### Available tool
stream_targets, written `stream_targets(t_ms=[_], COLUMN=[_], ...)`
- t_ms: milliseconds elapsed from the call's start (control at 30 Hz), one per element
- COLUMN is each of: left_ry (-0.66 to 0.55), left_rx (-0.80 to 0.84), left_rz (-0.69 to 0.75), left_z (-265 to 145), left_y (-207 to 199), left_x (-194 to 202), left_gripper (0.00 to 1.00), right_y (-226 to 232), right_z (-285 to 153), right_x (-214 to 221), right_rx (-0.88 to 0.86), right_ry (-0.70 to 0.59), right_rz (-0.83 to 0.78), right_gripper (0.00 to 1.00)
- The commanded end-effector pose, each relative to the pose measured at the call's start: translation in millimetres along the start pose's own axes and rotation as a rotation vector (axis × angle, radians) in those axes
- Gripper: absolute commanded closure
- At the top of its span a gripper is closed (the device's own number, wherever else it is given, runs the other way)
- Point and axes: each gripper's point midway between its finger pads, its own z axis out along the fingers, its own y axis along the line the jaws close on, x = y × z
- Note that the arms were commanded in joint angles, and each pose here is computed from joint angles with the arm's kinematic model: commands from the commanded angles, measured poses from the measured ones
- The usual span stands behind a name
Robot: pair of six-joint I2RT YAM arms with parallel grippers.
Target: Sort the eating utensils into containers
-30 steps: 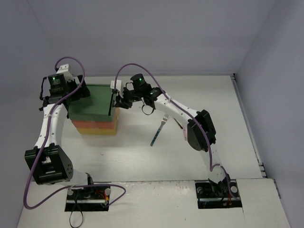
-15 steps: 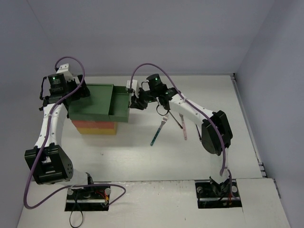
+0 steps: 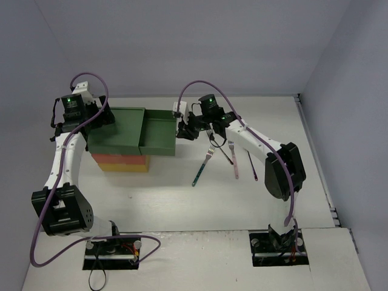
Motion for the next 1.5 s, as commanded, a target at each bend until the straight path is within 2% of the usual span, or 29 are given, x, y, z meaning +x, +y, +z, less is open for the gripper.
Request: stream_targets(t_ms=[0, 667, 700, 767, 867, 967, 1200, 1267, 1367, 1467], left_ry=[0.091, 0.090, 0.089, 0.087, 0.085, 0.068, -0.027, -0.066, -0.130, -0.210], left_rx=[-0.048, -0.046, -0.046, -0.044, -0.040, -0.025, -0.018, -0.025, -0.020, -0.016], left_rz=[0.020, 0.022, 0.021, 0.020, 0.021, 0.019, 0.041, 0.047, 0.045, 0.046], left_z=[4.4, 3.4, 3.4, 3.0, 2.4, -2.4, -29.7, -46.2, -72.8, -108.3], left_y=[11.7, 11.4, 11.5, 10.9, 9.9, 6.3, -1.2, -3.6, -10.6, -17.4], left_x=[25.7, 25.2, 25.0, 24.4, 23.5, 17.8, -13.7, -28.0, -46.0, -57.3], left_gripper=[0.13, 0.13, 0.13, 0.13, 0.13, 0.13, 0.13, 0.13, 0.13, 0.13], right_y=[-8.0, -15.4, -14.7, -14.2, -15.9, -24.1, -46.3, -52.6, -48.1, -38.2], right_z=[-27.4, -37.6, -37.3, -39.4, -45.5, -59.4, -117.8, -140.2, -163.6, -171.1], right_x=[-44.4, -35.3, -34.6, -35.0, -33.4, -30.1, -2.2, 11.4, 57.2, 90.4], right_rx=[0.051, 0.070, 0.067, 0.074, 0.111, 0.190, 0.584, 0.745, 0.927, 0.982], right_ry=[-0.093, -0.085, -0.084, -0.083, -0.067, -0.047, 0.031, 0.045, 0.109, 0.140], right_rz=[-0.082, -0.063, -0.058, -0.052, -0.041, 0.044, 0.353, 0.458, 0.596, 0.700], right_gripper=[1.00, 1.00, 0.98, 0.87, 0.77, 0.68, 0.48, 0.46, 0.45, 0.45])
